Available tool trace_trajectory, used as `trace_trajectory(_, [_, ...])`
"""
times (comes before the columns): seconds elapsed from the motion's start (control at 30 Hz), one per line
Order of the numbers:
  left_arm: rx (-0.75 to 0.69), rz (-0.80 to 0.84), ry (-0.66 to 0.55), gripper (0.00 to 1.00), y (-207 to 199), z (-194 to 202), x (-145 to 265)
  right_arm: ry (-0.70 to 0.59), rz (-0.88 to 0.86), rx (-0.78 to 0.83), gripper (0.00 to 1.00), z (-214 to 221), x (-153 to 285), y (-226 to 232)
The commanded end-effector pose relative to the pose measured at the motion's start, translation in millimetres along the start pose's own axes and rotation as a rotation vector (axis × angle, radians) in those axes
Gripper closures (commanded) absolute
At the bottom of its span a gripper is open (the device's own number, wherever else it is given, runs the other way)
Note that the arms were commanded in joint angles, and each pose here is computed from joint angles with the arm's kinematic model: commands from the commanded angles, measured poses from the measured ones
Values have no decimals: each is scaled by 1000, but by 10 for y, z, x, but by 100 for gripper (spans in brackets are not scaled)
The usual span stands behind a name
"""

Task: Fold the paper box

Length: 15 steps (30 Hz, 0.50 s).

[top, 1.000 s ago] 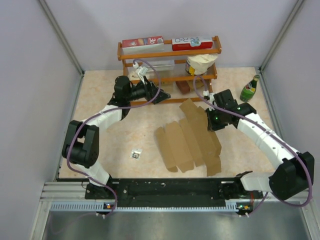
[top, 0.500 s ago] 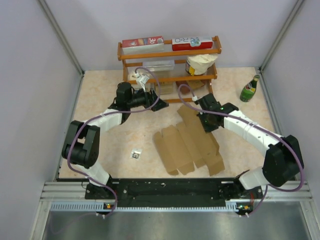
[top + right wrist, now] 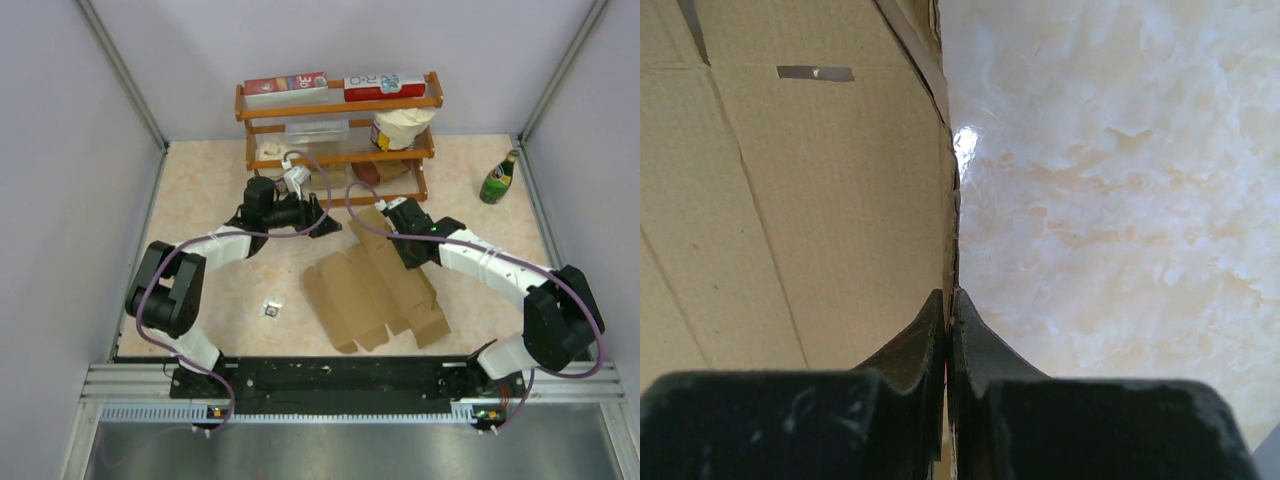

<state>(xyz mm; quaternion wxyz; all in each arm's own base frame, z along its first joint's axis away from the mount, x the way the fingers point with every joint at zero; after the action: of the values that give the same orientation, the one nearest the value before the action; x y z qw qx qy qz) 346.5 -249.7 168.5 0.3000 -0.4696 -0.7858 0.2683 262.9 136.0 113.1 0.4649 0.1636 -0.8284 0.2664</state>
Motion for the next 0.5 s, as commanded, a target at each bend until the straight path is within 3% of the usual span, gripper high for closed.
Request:
trace_trajectory(0.0, [-90,61,35,28,-220,185,-113,-105,25,-4,100,-184,81,-48])
trace_trajectory(0.27, [-97,16,95,38,-157,387,-312,-129,1,-12,100,-227,111,-16])
trace_trajectory(0.47, [-105,-76,144,38,0,511,-409,-132,-7,-9,100,-238,116,-12])
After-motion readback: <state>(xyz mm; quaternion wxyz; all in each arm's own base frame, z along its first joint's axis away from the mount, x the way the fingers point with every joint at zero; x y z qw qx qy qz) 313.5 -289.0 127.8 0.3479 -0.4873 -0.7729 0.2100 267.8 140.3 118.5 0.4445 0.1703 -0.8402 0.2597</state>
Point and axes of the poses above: each gripper's point midway between its finger pads, its own x axis back along the fingers, its own y axis along the line the jaws close on, z = x × y, the point moved 3 cm from there along x, back along the fingers, and after that the axes turned 9 degrees about x, right-handed, at the moved point
